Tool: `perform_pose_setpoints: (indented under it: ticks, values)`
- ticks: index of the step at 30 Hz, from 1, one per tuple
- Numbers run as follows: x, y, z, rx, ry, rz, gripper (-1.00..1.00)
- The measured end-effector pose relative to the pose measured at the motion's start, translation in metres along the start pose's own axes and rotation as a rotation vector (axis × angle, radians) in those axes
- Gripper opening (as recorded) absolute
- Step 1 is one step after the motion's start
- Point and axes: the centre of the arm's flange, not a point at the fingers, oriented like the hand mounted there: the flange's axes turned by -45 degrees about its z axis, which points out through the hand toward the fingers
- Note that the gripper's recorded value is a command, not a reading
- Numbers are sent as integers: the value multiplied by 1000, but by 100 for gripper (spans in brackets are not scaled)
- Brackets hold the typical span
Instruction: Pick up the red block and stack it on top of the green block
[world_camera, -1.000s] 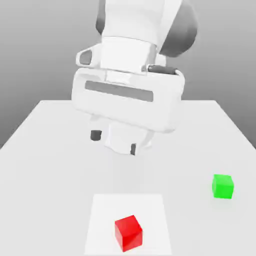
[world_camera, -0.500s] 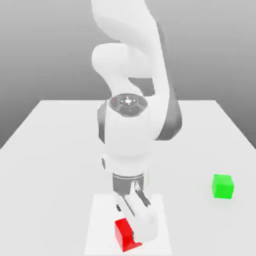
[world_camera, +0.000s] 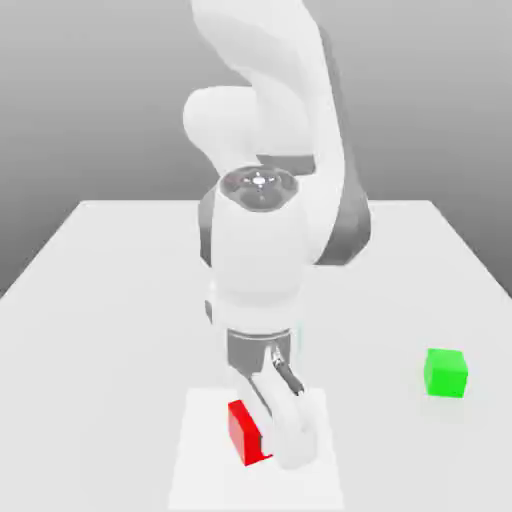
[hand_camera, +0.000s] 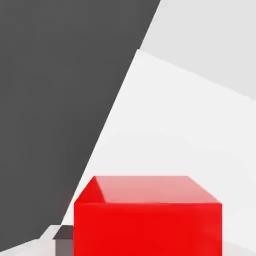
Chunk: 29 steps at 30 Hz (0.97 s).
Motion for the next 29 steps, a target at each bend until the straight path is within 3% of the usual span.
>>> perform_pose_setpoints:
  ticks: [7, 11, 26, 27, 29]
  values:
    - [-198, 14, -22, 0, -12, -164, -100]
    - [-266, 50, -21, -12, 4, -192, -100]
    - [-271, 56, 40, -11, 12, -180, -100]
    - [-272, 57, 44, -13, 11, -181, 100]
    - [-272, 57, 44, -13, 11, -181, 100]
